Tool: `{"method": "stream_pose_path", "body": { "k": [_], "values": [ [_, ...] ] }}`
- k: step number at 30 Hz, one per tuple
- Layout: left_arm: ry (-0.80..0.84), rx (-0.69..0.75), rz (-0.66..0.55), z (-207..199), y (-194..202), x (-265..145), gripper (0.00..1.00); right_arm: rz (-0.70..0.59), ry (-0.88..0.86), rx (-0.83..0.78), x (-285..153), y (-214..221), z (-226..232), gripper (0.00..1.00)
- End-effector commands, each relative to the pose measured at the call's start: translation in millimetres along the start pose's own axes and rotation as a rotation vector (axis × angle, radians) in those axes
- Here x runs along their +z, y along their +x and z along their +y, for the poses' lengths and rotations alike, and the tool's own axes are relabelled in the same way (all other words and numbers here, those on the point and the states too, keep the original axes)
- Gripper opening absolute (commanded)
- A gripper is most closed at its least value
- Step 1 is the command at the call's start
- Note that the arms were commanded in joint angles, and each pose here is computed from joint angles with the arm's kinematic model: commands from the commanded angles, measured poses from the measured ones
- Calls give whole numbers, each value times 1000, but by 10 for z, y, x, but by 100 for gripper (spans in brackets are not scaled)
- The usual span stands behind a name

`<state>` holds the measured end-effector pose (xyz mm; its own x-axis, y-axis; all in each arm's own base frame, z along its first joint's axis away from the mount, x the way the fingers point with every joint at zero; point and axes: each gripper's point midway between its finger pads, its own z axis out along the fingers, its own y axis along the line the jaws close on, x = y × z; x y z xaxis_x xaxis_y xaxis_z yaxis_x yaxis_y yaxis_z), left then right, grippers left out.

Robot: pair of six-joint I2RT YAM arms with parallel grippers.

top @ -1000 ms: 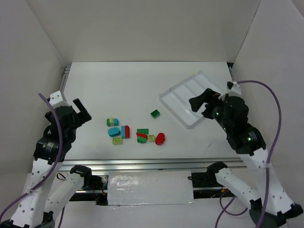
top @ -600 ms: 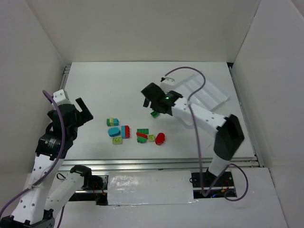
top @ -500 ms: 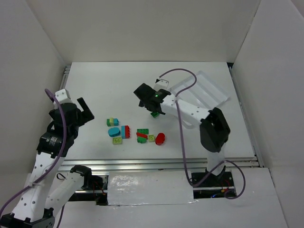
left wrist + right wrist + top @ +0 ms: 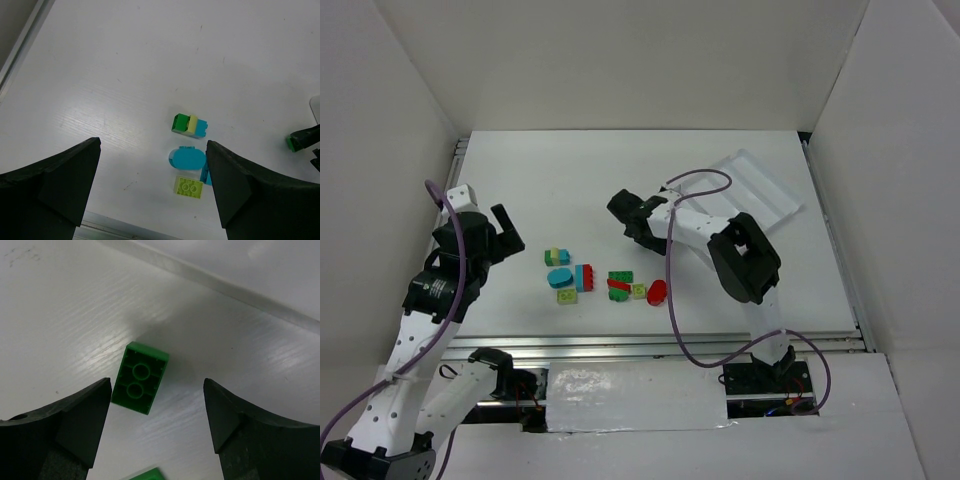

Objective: Sort the legos into containers by color

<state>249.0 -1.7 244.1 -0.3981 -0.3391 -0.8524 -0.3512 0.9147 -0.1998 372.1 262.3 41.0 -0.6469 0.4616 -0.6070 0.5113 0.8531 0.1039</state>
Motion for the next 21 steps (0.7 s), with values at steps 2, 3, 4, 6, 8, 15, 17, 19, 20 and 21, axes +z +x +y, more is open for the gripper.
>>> {"method": "stream_pose_path", "body": {
  "k": [2, 3, 4, 6, 8, 15, 17, 19, 20, 21],
  "values": [
    [43, 5, -38, -75, -116, -30, 100, -16, -49, 59, 93, -114, 122, 81],
    [44, 5, -38, -76, -114, -34, 99, -11, -36, 58, 142, -138, 126, 81],
    [44, 5, -38, -76, -114, -34, 99, -6, -33, 55, 157, -131, 135, 81],
    [46, 7, -35, -79, -106, -32, 100, 5, -34, 47, 199, -100, 149, 75],
    [47, 7, -35, -79, -104, -29, 100, 12, -39, 49, 231, -73, 142, 68],
    [62, 11, -29, -111, -99, -24, 100, 39, -61, 40, 237, 5, 137, 48],
    [65, 12, -28, -117, -99, -28, 99, 44, -71, 35, 235, 6, 128, 11],
    [63, 13, -27, -110, -94, -29, 99, 37, -90, 24, 200, -18, 164, 0],
    [65, 11, -31, -114, -103, -32, 100, 29, -115, 21, 132, -84, 216, 0],
    [66, 11, -30, -112, -95, -34, 99, 15, -151, -11, 78, -149, 280, 0]
  ]
}}
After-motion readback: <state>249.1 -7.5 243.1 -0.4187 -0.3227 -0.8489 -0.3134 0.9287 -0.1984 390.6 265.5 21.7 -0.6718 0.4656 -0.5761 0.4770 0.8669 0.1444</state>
